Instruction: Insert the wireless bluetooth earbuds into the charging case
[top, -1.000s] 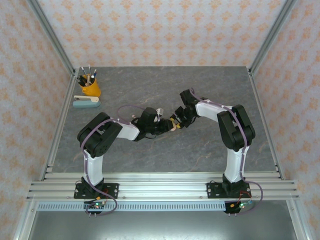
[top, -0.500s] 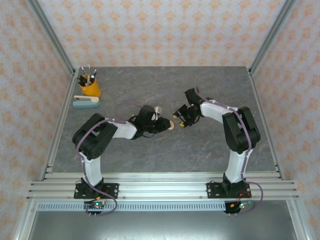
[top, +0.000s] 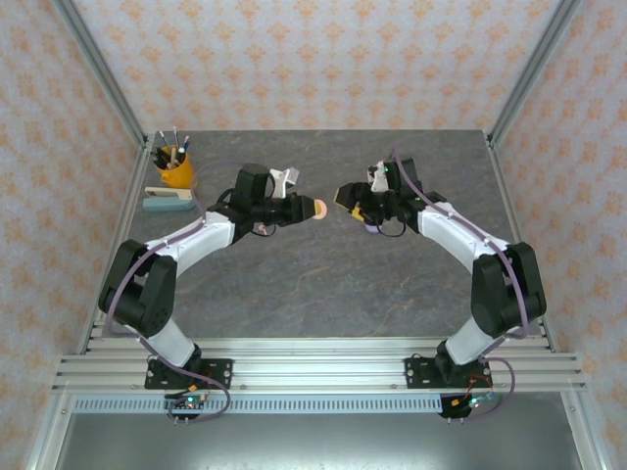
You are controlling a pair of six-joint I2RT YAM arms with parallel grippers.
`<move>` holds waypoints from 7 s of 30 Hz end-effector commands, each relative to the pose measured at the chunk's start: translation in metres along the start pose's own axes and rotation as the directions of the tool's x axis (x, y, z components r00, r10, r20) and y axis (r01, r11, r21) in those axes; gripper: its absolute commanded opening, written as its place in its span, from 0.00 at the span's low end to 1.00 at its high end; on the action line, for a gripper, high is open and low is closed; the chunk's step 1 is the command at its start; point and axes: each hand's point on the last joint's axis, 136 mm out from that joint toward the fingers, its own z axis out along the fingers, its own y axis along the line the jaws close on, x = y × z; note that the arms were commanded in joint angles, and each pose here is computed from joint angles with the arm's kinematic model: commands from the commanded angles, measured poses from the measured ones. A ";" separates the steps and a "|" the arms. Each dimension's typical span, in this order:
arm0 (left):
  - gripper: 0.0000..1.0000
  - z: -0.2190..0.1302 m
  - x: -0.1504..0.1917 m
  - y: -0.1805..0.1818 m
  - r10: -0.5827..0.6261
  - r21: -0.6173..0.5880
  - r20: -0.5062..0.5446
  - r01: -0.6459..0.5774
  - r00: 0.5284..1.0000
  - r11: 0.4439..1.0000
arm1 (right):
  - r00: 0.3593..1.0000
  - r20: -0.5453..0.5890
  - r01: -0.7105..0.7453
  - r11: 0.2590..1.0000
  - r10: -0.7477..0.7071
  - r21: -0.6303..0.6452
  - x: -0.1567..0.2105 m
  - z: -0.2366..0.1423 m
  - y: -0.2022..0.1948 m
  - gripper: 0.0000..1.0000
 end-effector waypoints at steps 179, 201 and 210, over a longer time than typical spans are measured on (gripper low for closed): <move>0.74 -0.030 -0.003 -0.024 0.162 0.177 -0.478 -0.086 0.863 0.980 | 0.519 -0.224 0.851 0.474 -0.825 0.228 -0.001 -0.008 0.054 0.00; 0.60 -0.026 0.019 -0.038 0.196 0.257 -0.540 -0.061 0.819 0.965 | 0.426 -0.222 0.901 0.389 -0.877 0.193 0.011 -0.016 0.075 0.00; 0.53 -0.023 0.019 -0.041 0.204 0.265 -0.550 -0.062 0.810 0.962 | 0.421 -0.246 0.905 0.383 -0.873 0.188 0.017 -0.012 0.071 0.00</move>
